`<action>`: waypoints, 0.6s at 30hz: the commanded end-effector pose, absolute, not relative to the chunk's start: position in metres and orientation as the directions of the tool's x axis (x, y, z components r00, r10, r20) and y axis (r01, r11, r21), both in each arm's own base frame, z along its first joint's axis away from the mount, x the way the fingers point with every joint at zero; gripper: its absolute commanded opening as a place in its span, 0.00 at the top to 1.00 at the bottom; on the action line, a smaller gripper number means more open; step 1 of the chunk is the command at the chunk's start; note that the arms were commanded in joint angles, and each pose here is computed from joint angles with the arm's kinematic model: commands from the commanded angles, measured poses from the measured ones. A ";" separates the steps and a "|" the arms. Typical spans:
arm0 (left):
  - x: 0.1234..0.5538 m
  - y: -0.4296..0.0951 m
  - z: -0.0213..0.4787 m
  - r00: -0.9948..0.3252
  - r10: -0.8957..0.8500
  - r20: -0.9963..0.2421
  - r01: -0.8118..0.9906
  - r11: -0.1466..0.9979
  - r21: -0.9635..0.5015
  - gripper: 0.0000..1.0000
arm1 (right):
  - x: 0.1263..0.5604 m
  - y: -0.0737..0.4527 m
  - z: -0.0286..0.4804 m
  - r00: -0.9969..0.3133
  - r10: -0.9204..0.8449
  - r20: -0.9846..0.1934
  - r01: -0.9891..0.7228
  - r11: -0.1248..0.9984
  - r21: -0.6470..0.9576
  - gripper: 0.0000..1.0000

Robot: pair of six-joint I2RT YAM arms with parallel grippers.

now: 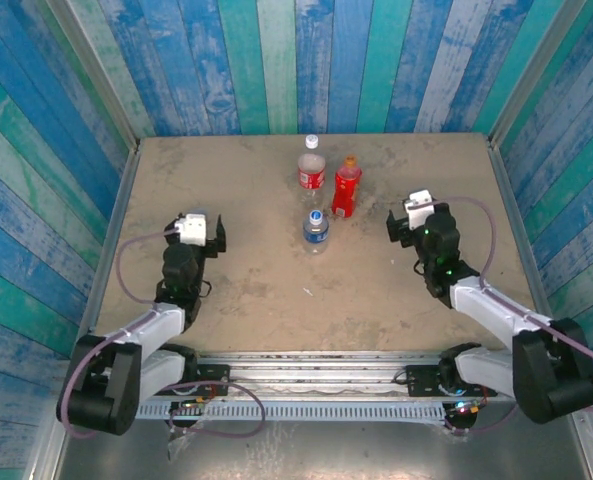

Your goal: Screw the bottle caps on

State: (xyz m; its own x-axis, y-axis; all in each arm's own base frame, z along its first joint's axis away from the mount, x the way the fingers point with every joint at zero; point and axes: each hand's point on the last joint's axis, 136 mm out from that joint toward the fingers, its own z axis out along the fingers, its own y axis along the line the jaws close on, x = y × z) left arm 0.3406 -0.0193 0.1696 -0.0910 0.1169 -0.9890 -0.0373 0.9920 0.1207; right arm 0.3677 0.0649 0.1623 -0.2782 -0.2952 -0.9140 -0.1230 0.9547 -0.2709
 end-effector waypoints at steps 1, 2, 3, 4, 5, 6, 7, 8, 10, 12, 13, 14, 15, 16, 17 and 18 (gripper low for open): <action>0.344 -0.004 0.172 -0.037 0.069 -0.997 -0.093 0.993 0.073 0.06 | 0.377 0.043 0.155 -0.272 -0.243 -0.931 -0.044 0.970 -0.240 0.00; 0.346 -0.002 0.170 -0.033 0.052 -0.998 -0.098 0.994 0.055 0.06 | 0.378 0.040 0.150 -0.276 -0.220 -0.936 -0.044 0.975 -0.216 0.00; 0.348 0.000 0.167 -0.030 0.035 -0.999 -0.096 0.995 0.037 0.06 | 0.380 0.037 0.145 -0.280 -0.201 -0.939 -0.041 0.979 -0.198 0.00; 0.350 0.002 0.163 -0.022 0.016 -1.000 -0.096 0.995 0.018 0.06 | 0.382 0.033 0.141 -0.284 -0.187 -0.940 -0.037 0.982 -0.184 0.00; 0.353 0.006 0.160 -0.026 0.001 -1.000 -0.104 0.995 0.004 0.06 | 0.383 0.030 0.136 -0.290 -0.174 -0.941 -0.032 0.984 -0.173 0.00; 0.357 0.009 0.154 -0.047 -0.009 -0.999 -0.109 0.994 -0.003 0.06 | 0.385 0.028 0.132 -0.294 -0.157 -0.943 -0.031 0.987 -0.155 0.00; 0.360 0.012 0.150 -0.055 -0.022 -0.998 -0.112 0.994 -0.016 0.06 | 0.387 0.026 0.127 -0.298 -0.143 -0.944 -0.034 0.990 -0.139 0.00; 0.363 0.015 0.145 -0.063 -0.033 -0.997 -0.121 0.992 -0.025 0.06 | 0.389 0.024 0.123 -0.298 -0.130 -0.946 -0.035 0.991 -0.126 0.00; 0.365 0.020 0.138 -0.072 -0.052 -0.996 -0.137 0.990 -0.042 0.06 | 0.391 0.023 0.115 -0.310 -0.121 -0.943 -0.045 0.993 -0.113 0.00; 0.372 0.019 0.136 -0.089 -0.049 -0.995 -0.132 0.991 -0.037 0.06 | 0.394 0.023 0.106 -0.323 -0.115 -0.940 -0.057 0.993 -0.102 0.00; 0.378 0.018 0.130 -0.138 -0.046 -0.989 -0.123 0.992 -0.029 0.06 | 0.396 0.022 0.102 -0.329 -0.109 -0.938 -0.056 0.994 -0.095 0.00; 0.382 0.017 0.129 -0.146 -0.039 -0.989 -0.118 0.993 -0.021 0.06 | 0.398 0.020 0.100 -0.335 -0.098 -0.937 -0.050 0.995 -0.086 0.00; 0.382 0.016 0.130 -0.136 -0.032 -0.990 -0.112 0.994 -0.017 0.06 | 0.399 0.020 0.098 -0.348 -0.101 -0.932 -0.055 0.995 -0.087 0.00; 0.382 0.016 0.129 -0.146 -0.036 -0.989 -0.111 0.994 -0.020 0.06 | 0.398 0.020 0.098 -0.349 -0.099 -0.932 -0.058 0.995 -0.084 0.00; 0.382 0.015 0.127 -0.159 -0.035 -0.987 -0.107 0.994 -0.018 0.06 | 0.398 0.020 0.099 -0.344 -0.099 -0.934 -0.056 0.995 -0.085 0.00; 0.383 0.015 0.128 -0.148 -0.032 -0.989 -0.105 0.994 -0.016 0.06 | 0.399 0.020 0.098 -0.351 -0.100 -0.931 -0.057 0.995 -0.085 0.00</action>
State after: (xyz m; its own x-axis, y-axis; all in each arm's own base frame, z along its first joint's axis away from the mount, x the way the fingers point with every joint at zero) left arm 0.3795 0.0166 0.1348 -0.1283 -0.0241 -0.9914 -0.1188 0.9929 -0.0088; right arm 0.3900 0.0177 0.0818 -0.4042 -0.1266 -0.9059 -0.0526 0.9920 -0.1151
